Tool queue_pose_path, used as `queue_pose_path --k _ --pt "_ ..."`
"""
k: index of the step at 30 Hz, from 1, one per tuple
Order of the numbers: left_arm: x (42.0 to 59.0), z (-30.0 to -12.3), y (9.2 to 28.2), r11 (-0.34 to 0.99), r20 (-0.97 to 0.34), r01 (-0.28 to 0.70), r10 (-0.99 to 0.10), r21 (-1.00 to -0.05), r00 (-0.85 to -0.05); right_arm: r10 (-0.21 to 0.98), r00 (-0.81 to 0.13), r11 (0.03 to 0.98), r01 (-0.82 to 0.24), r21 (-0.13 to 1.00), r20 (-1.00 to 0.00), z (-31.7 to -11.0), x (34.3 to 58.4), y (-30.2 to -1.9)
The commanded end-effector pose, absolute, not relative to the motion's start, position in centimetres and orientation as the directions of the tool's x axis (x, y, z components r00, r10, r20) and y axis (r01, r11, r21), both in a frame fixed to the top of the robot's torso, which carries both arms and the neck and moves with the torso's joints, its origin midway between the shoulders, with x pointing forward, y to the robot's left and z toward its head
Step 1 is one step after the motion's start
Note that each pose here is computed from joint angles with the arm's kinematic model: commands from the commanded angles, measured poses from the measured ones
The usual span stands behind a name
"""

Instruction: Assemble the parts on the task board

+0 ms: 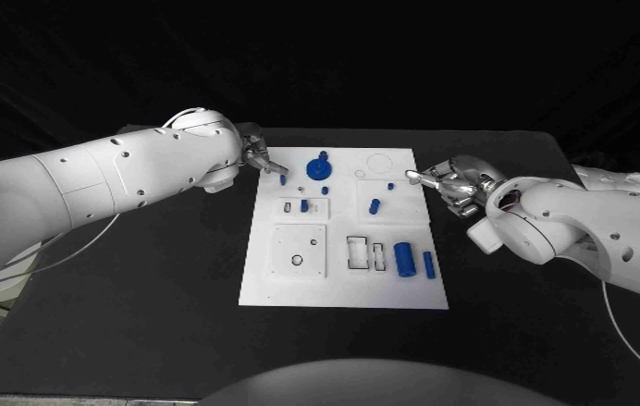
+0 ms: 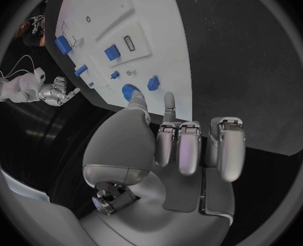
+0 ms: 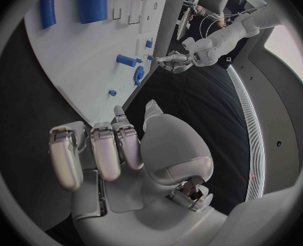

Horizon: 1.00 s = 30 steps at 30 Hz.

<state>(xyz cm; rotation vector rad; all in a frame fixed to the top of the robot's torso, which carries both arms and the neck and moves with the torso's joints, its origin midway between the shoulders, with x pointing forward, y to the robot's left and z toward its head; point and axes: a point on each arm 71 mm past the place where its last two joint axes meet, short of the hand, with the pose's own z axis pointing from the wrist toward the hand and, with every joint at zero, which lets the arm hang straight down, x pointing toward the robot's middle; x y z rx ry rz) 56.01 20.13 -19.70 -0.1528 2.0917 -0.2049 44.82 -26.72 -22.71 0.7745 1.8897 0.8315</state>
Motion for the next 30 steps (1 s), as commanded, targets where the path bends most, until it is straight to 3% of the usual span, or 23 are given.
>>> queue_pose_path --k 1,30 --pt "56.0 -20.0 19.9 0.983 -0.829 -0.021 -0.165 -0.183 -0.535 0.775 -0.413 0.583 0.176 0.793 -0.478 -22.8 44.8 -26.6" --pt "56.7 -20.7 18.3 0.980 -0.781 -0.009 -0.163 -0.197 -0.602 0.770 -0.427 0.586 0.181 0.790 -0.474 -23.0 44.8 -26.5"
